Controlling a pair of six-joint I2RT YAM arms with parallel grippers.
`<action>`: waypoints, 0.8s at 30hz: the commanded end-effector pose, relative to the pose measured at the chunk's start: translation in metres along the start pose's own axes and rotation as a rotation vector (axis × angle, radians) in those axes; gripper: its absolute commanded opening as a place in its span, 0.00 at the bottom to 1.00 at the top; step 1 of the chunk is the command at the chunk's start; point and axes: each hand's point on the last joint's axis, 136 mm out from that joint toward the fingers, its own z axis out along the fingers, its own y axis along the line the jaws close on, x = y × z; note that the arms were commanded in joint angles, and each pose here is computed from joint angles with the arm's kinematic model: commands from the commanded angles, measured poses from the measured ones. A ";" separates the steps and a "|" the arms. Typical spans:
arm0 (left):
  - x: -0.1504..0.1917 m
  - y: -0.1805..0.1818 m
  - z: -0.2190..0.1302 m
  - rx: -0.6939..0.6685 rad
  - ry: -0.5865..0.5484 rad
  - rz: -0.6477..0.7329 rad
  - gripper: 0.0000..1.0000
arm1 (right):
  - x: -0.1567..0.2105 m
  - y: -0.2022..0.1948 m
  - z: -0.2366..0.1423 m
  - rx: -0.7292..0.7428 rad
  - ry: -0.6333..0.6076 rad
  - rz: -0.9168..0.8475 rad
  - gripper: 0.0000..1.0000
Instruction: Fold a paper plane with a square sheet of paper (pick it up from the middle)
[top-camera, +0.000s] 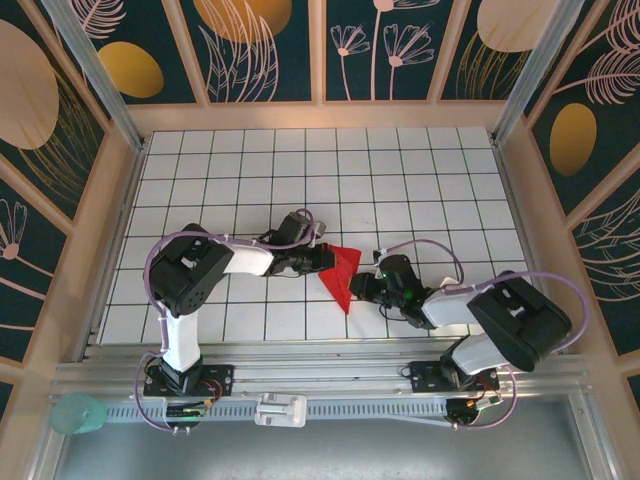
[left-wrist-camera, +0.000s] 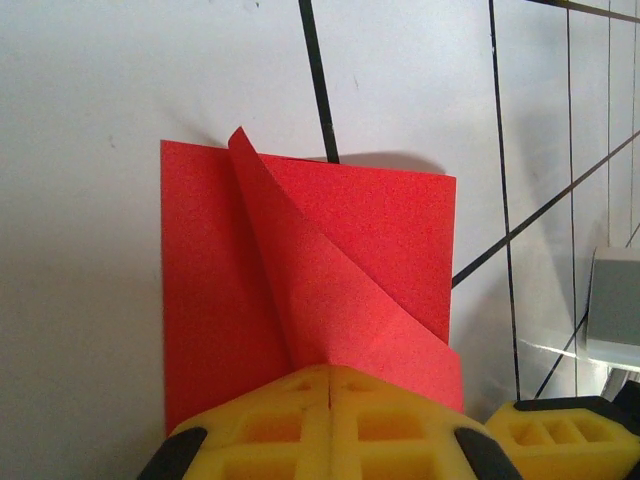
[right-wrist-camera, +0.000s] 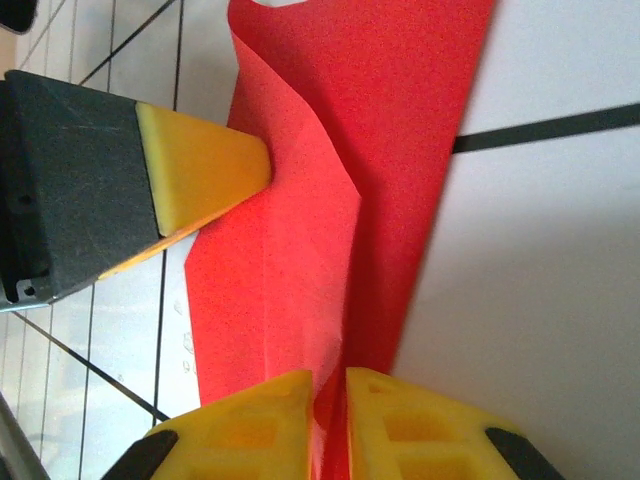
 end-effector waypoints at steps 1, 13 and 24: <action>0.024 0.047 0.007 -0.158 0.054 -0.030 0.00 | -0.002 -0.004 -0.008 0.053 -0.001 -0.046 0.17; 0.025 0.047 0.005 -0.163 0.052 -0.033 0.00 | 0.024 0.039 -0.023 -0.014 0.029 -0.154 0.14; 0.024 0.046 0.005 -0.160 0.049 -0.031 0.00 | 0.044 0.024 -0.009 0.017 0.095 -0.136 0.03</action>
